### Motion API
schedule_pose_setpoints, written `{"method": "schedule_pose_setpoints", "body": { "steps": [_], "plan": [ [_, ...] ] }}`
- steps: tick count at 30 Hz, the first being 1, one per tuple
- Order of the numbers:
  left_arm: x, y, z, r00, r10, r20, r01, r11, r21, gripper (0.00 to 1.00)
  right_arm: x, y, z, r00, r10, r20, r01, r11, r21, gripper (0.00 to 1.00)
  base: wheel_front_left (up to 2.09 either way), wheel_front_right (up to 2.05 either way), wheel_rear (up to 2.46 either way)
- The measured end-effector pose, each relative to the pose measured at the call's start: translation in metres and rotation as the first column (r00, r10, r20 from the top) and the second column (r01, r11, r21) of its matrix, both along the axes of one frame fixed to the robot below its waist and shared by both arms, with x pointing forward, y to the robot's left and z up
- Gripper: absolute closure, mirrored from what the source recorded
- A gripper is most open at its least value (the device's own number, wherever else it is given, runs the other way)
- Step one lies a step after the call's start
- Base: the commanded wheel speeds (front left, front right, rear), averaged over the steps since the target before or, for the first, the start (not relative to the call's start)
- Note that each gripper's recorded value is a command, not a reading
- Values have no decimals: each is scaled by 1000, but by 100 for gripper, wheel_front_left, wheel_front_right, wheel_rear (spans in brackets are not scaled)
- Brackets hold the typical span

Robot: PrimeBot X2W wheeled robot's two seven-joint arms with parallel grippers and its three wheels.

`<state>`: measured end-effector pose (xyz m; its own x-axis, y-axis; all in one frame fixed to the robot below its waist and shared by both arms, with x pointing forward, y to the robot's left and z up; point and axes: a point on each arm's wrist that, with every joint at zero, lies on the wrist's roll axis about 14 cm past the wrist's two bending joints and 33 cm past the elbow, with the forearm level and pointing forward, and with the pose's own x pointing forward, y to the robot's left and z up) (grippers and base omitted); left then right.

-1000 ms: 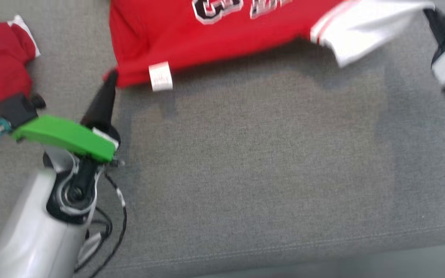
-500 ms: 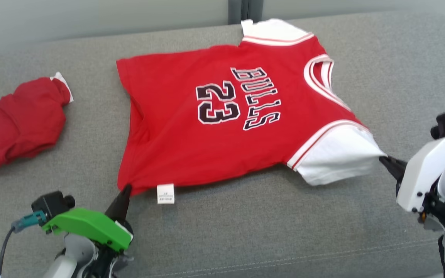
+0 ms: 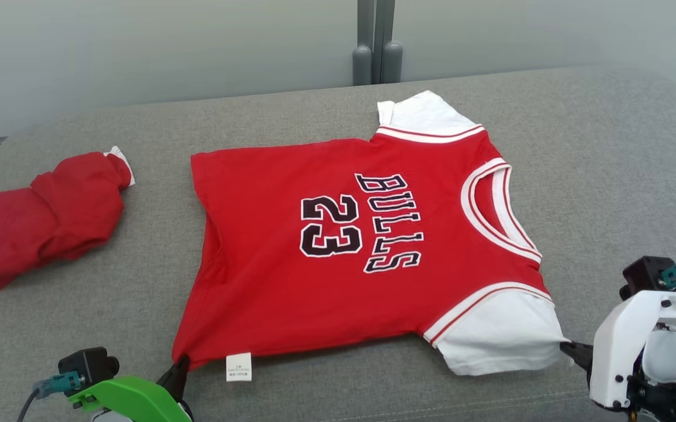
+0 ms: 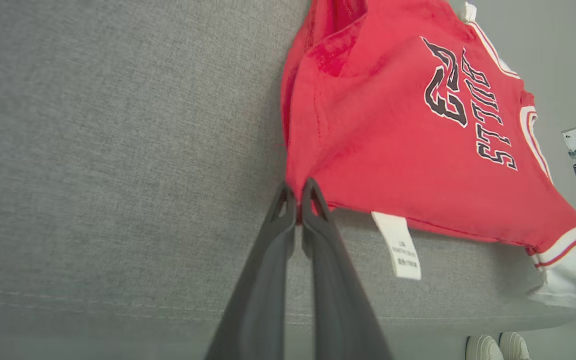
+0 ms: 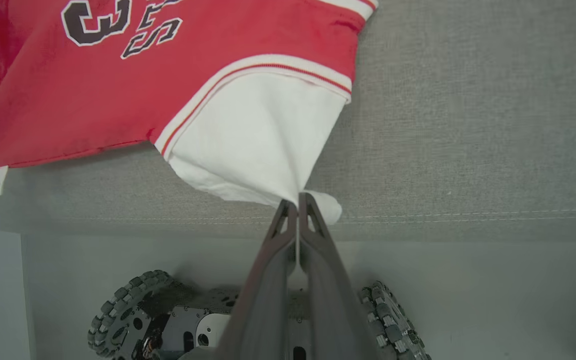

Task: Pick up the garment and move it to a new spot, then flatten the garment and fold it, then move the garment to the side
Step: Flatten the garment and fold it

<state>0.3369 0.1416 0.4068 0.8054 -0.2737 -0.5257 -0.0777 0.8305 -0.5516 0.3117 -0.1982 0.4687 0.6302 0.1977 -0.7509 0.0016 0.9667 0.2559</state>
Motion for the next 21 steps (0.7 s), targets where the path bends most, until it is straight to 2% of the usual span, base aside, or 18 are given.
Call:
{"method": "schedule_pose_setpoints", "body": {
  "steps": [9,16,21],
  "plan": [
    [-7,9,4,1000,-17,18,16,997,75,100,-32,36,-4,983,165,-85,-159,984,74,100,0,0,0],
    [-12,14,2,999,-29,-23,31,995,98,100,-5,34,23,991,123,54,-128,987,100,100,0,0,0],
    [0,9,6,992,-101,-70,110,982,154,100,23,33,31,991,81,110,-96,986,134,100,0,0,0]
  ]
}}
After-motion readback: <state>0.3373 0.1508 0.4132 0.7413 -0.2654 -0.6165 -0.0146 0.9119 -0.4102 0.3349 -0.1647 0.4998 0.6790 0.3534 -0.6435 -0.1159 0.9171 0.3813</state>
